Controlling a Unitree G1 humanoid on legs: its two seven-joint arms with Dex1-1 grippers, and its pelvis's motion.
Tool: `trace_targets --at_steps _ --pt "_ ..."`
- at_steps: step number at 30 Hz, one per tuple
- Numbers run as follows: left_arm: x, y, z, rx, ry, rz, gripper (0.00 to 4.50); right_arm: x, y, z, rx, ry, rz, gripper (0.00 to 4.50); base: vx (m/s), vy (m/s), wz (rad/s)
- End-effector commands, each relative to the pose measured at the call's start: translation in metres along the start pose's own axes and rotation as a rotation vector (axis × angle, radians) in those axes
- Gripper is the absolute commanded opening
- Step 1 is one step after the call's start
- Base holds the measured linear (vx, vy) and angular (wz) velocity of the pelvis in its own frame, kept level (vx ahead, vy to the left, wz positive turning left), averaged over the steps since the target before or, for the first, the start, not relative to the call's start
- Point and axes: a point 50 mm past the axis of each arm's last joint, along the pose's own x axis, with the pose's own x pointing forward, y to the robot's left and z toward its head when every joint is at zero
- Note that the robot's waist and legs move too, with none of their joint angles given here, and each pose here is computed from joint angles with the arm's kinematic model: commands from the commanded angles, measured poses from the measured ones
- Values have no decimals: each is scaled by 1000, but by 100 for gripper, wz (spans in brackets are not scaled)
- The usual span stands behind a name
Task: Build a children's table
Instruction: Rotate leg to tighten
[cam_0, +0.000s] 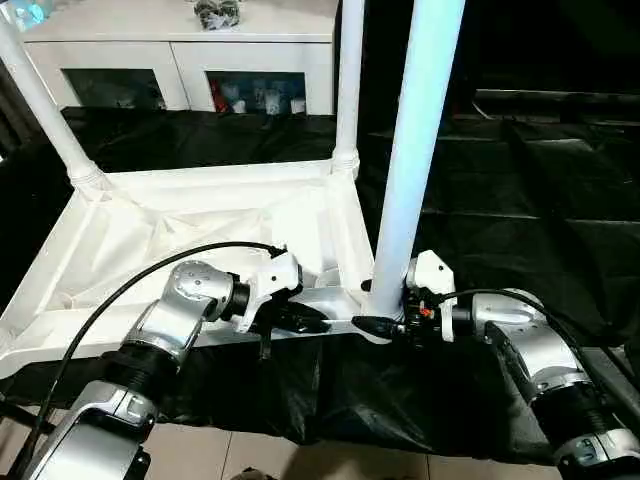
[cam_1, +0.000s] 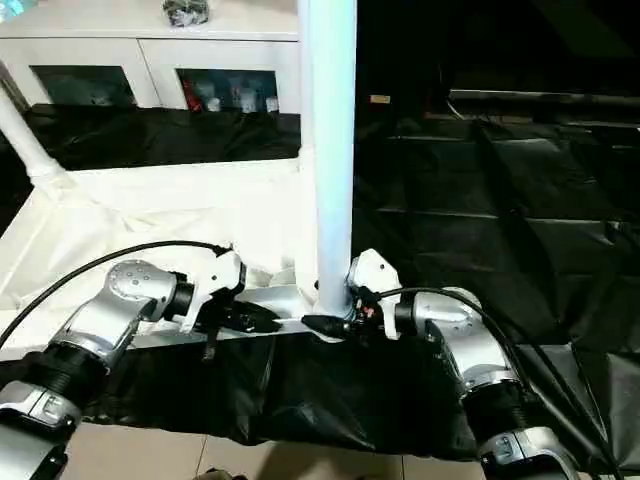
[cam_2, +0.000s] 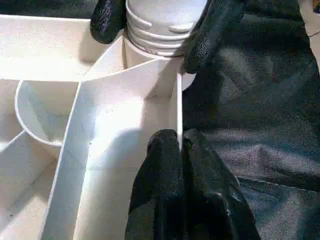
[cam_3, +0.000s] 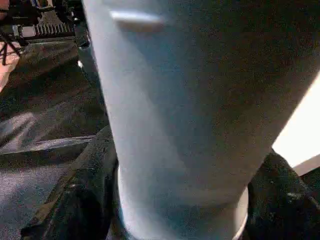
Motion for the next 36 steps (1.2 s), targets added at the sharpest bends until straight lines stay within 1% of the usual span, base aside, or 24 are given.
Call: trace_targets --at_steps 1,4,5,6,7,8,10,11,12,13,14,15,17,19,20,22,25,26,27,28,33,36 --pt "3 3 15 68 -36 23 0 12 10 2 -5 -15 59 278 0 0 0" --pt "5 7 14 47 -26 91 0 17 8 0 6 -38 -26 276 0 0 0" --pt "5 7 14 47 -26 91 0 17 8 0 6 -38 -26 275 0 0 0" --pt "6 10 15 34 -30 127 0 20 5 -1 14 -36 -91 275 0 0 0" --pt "9 15 17 15 -33 198 0 27 0 -5 36 -25 -201 275 0 0 0" --pt "9 16 17 13 -33 206 0 28 0 -5 39 -23 -214 275 0 0 0" --pt "18 25 23 -12 -33 336 0 45 -9 -8 99 -5 -418 274 0 0 0" --pt "18 26 24 -14 -34 343 0 46 -9 -8 103 -4 -429 274 0 0 0" --pt "22 28 26 -23 -37 373 0 51 -11 -8 121 -2 -485 274 0 0 0" --pt "27 29 29 -32 -45 405 0 58 -15 -7 166 -7 -561 274 0 0 0" --pt "29 30 30 -34 -47 412 0 60 -16 -6 179 -8 -580 274 0 0 0" --pt "36 30 33 -47 -53 436 0 67 -18 -3 208 -12 -645 274 0 0 0" --pt "43 31 37 -54 -57 460 0 76 -20 1 211 -7 -687 274 0 0 0" --pt "46 31 39 -54 -57 471 0 79 -21 2 213 -4 -700 274 0 0 0" --pt "49 31 41 -52 -62 479 0 84 -19 6 203 -14 -686 309 0 0 0" --pt "53 31 45 -46 -74 472 0 90 -17 13 193 -45 -627 344 0 0 0" --pt "53 30 46 -29 -74 453 0 90 -18 16 190 -59 -604 353 0 0 0" --pt "49 27 43 -12 -77 413 0 84 -23 16 154 -57 -613 379 0 0 0" --pt "48 27 42 -13 -77 409 0 83 -23 16 152 -58 -610 379 0 0 0" --pt "44 26 40 -16 -76 391 0 79 -25 16 140 -66 -597 389 0 0 0" --pt "30 20 29 24 -60 284 0 63 -19 14 79 -97 -418 389 0 0 0" --pt "23 19 26 43 -46 251 0 54 -13 13 66 -112 -305 389 0 0 0"
